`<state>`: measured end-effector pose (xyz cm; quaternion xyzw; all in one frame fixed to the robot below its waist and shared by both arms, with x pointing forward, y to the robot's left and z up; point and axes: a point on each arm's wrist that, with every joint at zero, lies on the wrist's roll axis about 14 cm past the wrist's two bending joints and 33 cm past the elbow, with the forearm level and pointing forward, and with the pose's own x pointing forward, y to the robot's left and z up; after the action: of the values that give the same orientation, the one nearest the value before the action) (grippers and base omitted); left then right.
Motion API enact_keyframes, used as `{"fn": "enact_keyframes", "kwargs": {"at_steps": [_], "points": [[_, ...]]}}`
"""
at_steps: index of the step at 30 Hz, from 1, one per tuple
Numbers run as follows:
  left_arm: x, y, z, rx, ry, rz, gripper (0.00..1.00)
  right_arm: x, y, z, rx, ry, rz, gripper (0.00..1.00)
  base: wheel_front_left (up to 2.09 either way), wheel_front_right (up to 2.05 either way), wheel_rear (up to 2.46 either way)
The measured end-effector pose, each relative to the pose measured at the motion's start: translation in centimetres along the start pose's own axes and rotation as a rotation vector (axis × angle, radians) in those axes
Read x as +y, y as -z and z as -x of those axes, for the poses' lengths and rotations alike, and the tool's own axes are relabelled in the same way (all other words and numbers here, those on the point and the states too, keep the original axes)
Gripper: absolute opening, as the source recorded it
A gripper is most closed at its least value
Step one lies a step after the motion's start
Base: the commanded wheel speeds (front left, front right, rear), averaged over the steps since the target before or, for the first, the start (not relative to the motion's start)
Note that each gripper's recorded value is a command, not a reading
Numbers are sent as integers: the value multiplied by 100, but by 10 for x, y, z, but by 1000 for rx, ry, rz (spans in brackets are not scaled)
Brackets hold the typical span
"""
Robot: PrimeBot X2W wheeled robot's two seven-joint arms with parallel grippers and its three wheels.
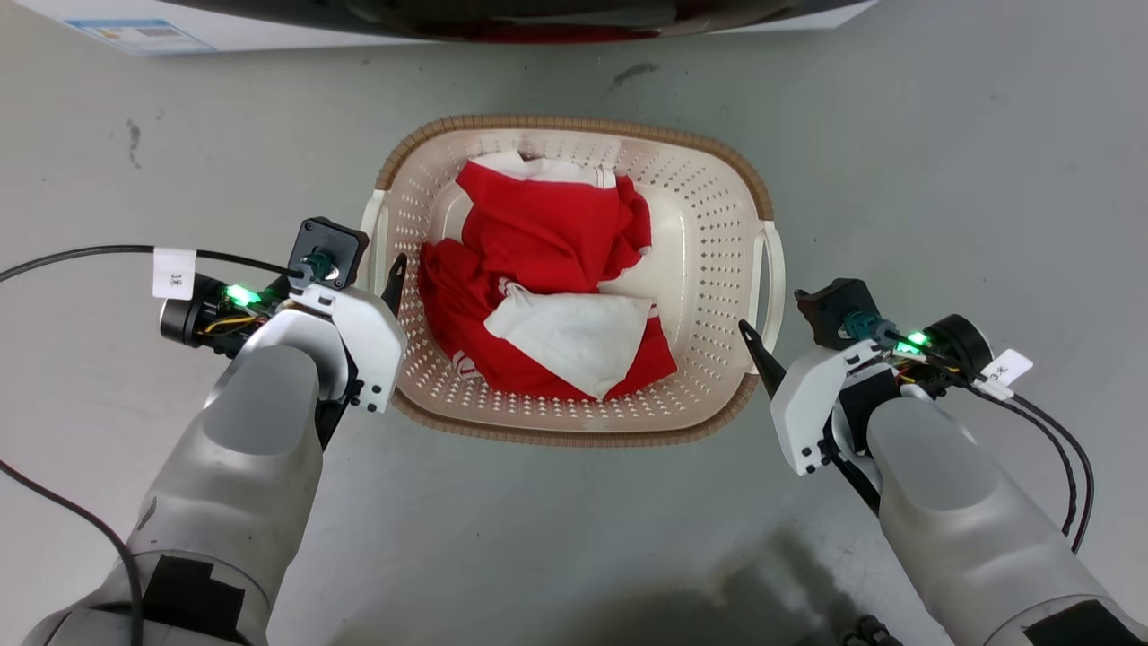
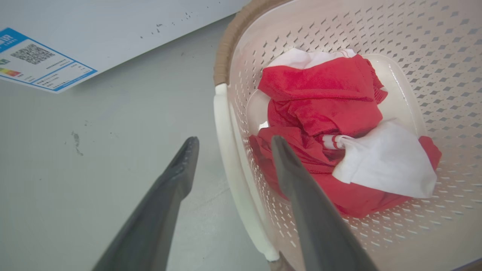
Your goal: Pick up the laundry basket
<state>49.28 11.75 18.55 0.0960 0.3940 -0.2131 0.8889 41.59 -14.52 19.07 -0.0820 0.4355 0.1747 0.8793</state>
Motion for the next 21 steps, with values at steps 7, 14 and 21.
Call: {"fn": "enact_keyframes", "kwargs": {"at_steps": [7, 14, 21], "points": [[-6, 25, -14, 84, 27, 11, 100, 0, 19, -12, 74, -8, -36, 100, 0, 0, 0], [-11, 38, -25, 127, 52, 4, 100, 0, 26, -23, 101, -16, -54, 100, 0, 0, 0], [-17, 46, -27, 162, 74, -5, 0, 3, 27, -30, 124, -27, -63, 0, 0, 0, 0]]}}
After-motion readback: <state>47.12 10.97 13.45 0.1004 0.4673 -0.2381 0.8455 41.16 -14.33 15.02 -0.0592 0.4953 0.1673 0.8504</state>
